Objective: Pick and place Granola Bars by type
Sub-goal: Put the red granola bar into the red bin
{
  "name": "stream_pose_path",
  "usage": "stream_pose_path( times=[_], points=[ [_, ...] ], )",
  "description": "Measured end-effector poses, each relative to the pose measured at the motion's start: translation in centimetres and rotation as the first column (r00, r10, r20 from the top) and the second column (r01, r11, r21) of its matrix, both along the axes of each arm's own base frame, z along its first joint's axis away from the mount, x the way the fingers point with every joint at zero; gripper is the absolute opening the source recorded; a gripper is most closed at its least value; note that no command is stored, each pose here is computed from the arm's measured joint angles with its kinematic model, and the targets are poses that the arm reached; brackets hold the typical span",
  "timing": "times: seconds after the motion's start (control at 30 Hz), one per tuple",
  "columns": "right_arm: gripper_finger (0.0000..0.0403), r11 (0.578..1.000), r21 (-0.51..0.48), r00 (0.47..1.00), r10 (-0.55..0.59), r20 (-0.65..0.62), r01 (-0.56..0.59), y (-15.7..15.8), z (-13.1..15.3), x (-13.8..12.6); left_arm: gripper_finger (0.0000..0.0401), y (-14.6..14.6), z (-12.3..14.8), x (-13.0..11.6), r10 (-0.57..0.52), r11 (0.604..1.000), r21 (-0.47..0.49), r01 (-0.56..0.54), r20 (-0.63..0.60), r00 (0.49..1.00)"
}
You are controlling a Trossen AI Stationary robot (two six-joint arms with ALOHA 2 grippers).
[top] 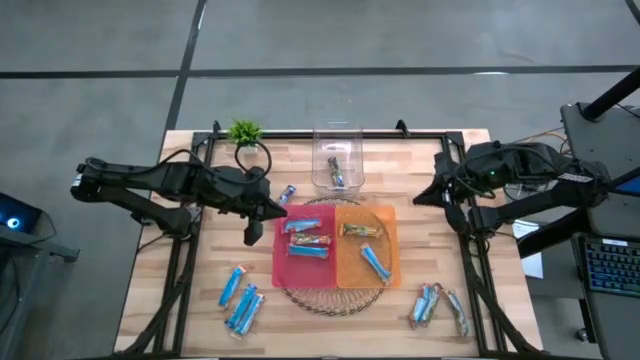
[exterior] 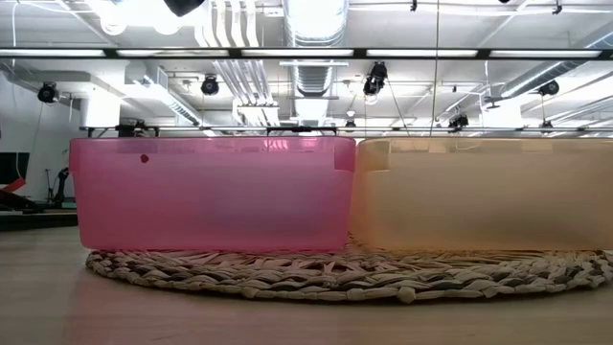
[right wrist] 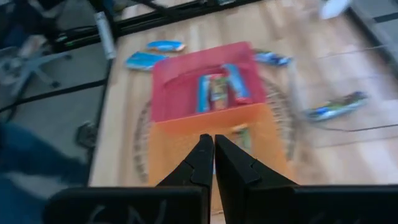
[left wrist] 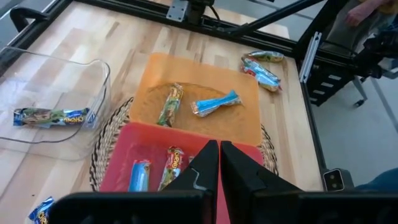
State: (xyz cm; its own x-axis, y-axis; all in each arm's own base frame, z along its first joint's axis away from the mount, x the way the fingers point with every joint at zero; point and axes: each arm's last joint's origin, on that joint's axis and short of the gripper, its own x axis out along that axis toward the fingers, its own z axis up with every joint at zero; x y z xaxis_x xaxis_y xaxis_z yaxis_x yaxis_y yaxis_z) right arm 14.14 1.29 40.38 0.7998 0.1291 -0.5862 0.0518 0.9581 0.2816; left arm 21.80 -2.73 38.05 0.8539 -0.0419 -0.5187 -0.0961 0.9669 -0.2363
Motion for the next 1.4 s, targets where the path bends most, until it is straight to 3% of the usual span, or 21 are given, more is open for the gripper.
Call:
stream_pose_path(
  times=[0.33, 0.63, 0.8, 0.93, 1.13, 1.4],
  points=[
    [0.0008, 0.967, 0.086, 0.965, 0.247, -0.086, -0.239, 5.0, -0.9, 0.8, 0.0000, 0.0, -0.2, -0.1, 0.010, 1.000, -0.012, -0.010, -0.025, 1.000],
    [0.0008, 0.897, 0.002, 0.885, 0.437, -0.161, -0.442, 11.0, -1.4, 2.1, 0.0000, 0.0, -0.2, -0.1, 0.013, 1.000, -0.005, -0.013, -0.025, 1.000],
    [0.0008, 0.856, -0.019, 0.828, 0.493, -0.267, -0.516, 13.8, -2.0, 2.6, 0.0000, 0.0, -0.2, -0.1, 0.014, 1.000, -0.004, -0.014, -0.025, 1.000],
    [0.0008, 0.859, -0.011, 0.800, 0.472, -0.371, -0.512, 15.3, -2.6, 3.0, 0.0000, 0.0, -0.2, -0.1, 0.014, 1.000, -0.004, -0.014, -0.025, 1.000],
    [0.0008, 0.880, 0.030, 0.796, 0.443, -0.412, -0.474, 17.1, -3.1, 3.4, 0.0000, 0.0, -0.2, -0.1, 0.004, 1.000, 0.013, -0.004, -0.024, 1.000],
    [0.0009, 0.946, 0.126, 0.811, 0.321, -0.489, -0.299, 18.6, -4.2, 3.4, 0.0000, 0.1, -0.3, -0.1, -0.014, 0.999, 0.043, 0.015, -0.024, 1.000]
  ],
)
